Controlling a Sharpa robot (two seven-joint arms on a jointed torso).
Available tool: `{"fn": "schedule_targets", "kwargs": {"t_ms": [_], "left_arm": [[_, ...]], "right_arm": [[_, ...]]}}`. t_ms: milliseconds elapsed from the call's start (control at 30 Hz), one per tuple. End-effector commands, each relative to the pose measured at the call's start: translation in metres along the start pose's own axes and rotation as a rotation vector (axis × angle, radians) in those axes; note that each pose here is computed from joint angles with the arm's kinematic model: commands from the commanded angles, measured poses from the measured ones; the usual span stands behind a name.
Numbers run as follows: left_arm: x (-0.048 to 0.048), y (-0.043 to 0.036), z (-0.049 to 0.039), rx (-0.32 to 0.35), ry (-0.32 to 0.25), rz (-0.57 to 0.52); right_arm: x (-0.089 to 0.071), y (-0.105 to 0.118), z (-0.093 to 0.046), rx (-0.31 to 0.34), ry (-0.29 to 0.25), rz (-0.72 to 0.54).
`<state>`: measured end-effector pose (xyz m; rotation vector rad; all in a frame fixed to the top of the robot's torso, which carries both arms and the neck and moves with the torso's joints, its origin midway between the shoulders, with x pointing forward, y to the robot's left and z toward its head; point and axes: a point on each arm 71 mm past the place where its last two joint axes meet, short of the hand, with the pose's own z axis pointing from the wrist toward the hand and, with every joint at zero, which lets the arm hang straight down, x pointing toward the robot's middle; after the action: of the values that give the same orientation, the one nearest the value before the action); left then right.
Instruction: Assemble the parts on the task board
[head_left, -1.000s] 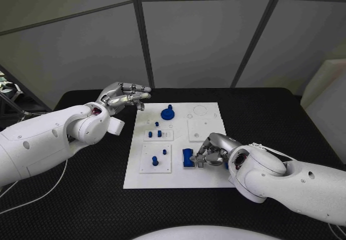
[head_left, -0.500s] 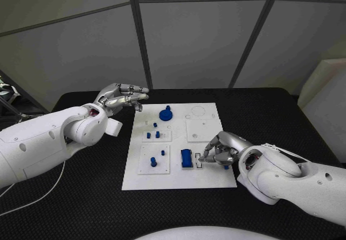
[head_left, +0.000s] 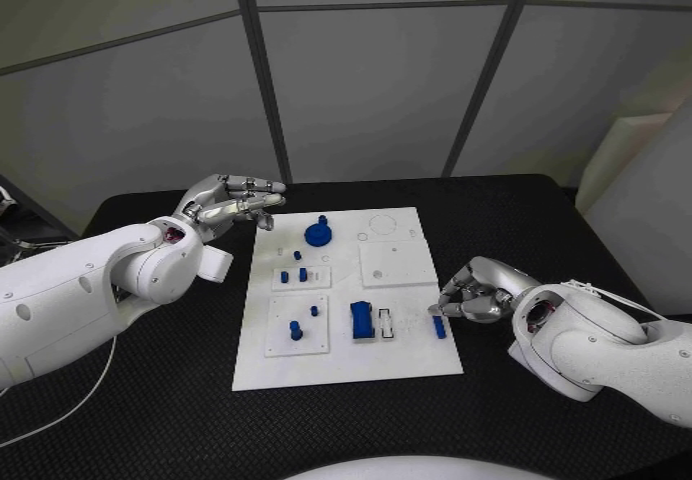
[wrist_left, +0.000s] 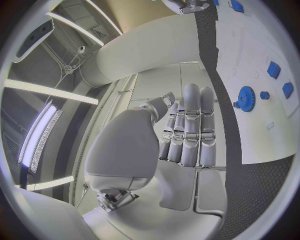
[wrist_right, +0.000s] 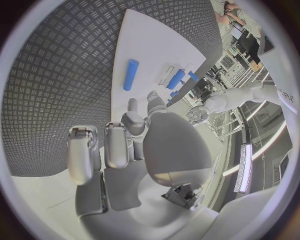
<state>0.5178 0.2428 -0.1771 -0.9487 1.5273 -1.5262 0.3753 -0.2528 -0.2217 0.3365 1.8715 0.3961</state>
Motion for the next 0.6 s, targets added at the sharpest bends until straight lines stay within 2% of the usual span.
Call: {"fn": "schedule_targets", "kwargs": {"t_ms": [33, 600], "left_arm": [[0.0022, -0.0011, 0.0007, 0.004, 0.012, -0.008], [0.0021, 0.0003, 0.0006, 0.001, 0.014, -0.009]], "right_arm": [[0.0013, -0.0032, 0.001, 0.038, 0.021, -0.073], [0.0105, -0.0026, 0.0097, 0.071, 0.065, -0.153]]}}
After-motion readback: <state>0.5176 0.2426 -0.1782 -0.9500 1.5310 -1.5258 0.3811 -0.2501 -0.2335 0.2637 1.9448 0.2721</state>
